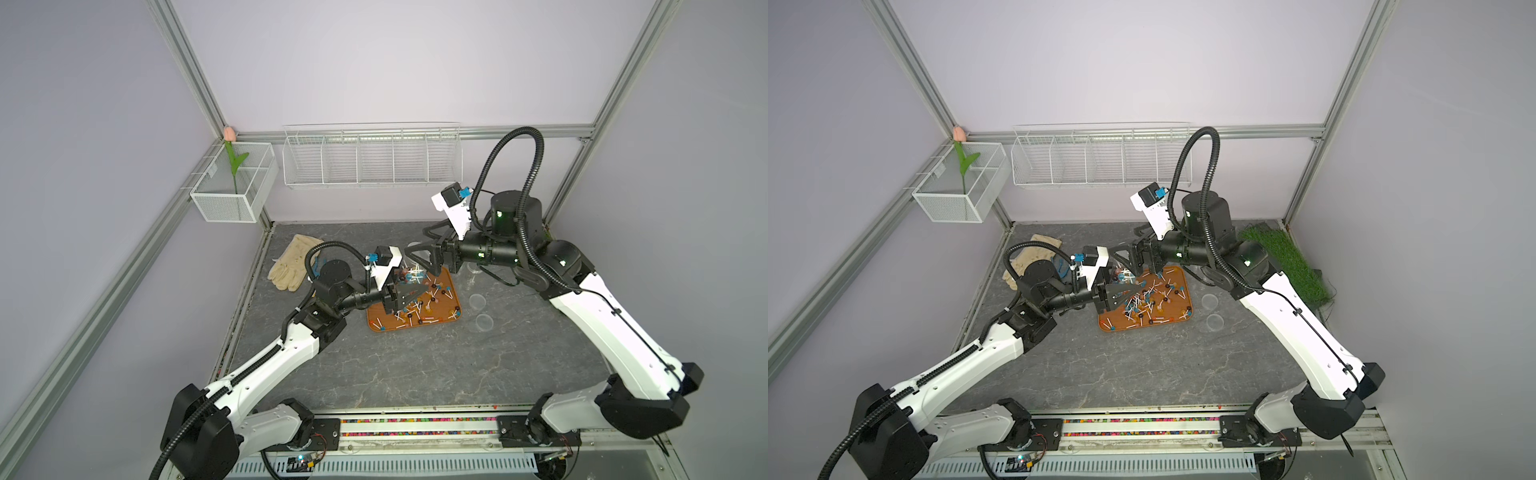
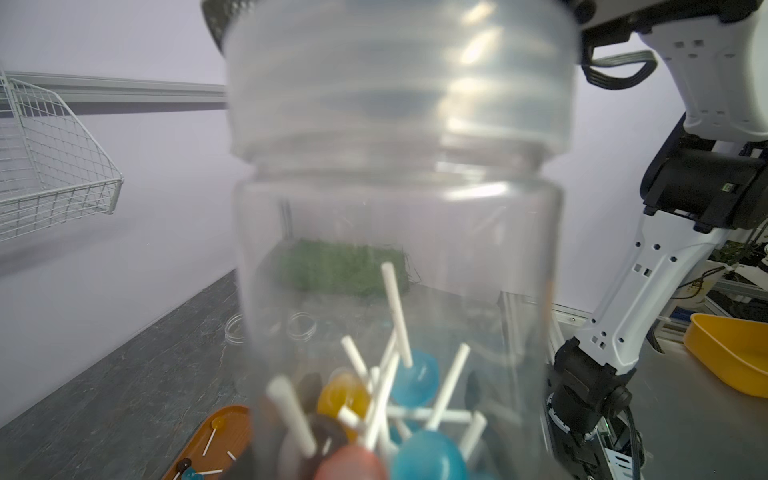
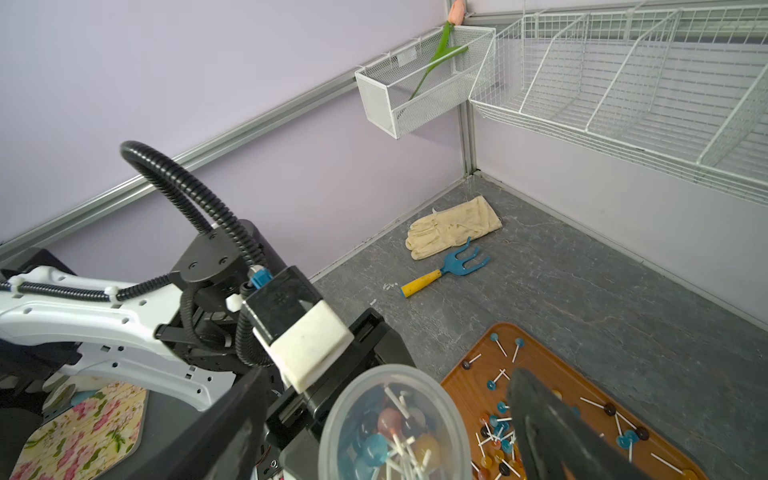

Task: Pour the candies out of the jar
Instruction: Unscrew the lid from the jar.

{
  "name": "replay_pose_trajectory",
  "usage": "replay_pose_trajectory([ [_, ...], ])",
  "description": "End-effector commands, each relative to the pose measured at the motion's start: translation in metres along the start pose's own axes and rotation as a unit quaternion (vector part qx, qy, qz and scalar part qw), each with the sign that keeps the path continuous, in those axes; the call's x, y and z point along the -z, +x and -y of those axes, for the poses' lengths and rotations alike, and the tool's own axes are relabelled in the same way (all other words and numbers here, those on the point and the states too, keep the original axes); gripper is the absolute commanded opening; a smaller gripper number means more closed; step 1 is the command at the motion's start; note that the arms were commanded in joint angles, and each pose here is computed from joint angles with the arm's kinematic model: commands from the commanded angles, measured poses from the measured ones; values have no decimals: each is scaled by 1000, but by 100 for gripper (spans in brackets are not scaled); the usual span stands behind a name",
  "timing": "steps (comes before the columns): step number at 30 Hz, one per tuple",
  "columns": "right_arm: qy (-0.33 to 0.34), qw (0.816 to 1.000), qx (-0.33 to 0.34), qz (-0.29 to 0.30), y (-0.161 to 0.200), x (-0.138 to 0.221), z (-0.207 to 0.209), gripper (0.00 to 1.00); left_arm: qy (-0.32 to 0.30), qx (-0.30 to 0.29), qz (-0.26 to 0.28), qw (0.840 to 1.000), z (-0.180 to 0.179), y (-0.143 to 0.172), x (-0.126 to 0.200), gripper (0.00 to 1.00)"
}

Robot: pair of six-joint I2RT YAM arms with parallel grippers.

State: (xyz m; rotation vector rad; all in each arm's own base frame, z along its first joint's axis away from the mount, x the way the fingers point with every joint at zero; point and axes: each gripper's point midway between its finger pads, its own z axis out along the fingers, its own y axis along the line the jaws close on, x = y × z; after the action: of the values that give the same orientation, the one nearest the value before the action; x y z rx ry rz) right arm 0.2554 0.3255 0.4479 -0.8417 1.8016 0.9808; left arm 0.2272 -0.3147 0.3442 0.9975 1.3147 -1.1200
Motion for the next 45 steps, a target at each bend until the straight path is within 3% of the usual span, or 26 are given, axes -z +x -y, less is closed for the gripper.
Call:
replay_pose_trajectory([
  [1,8,1000,-10,-10,7,-6,3,91,-4,-21,11,1000,-1,-5,2,54],
  [4,8,1000,-13,-18,11,-11,3,88,-4,-21,12,1000,-1,-5,1,54],
  [9,9,1000,-11,-26,15,-13,4,75,-4,-21,12,1000,-2,-5,1,54],
  [21,17,999,-9,-38,22,-17,9,74,-5,-22,13,1000,-2,-6,1,54],
  [28,7,999,3,-45,25,-18,7,57,-3,-19,13,1000,-1,-6,1,54],
  [35,-35,998,35,-31,10,-8,1,52,14,-18,12,1000,7,-12,3,54],
  [38,-85,994,63,-14,-1,3,-9,51,28,-13,6,1000,12,-11,4,54],
  [42,-171,978,123,6,-8,21,-35,52,50,-7,3,999,21,-12,5,54],
  [45,-237,955,180,11,-2,33,-57,56,61,-3,1,998,24,-13,5,54],
])
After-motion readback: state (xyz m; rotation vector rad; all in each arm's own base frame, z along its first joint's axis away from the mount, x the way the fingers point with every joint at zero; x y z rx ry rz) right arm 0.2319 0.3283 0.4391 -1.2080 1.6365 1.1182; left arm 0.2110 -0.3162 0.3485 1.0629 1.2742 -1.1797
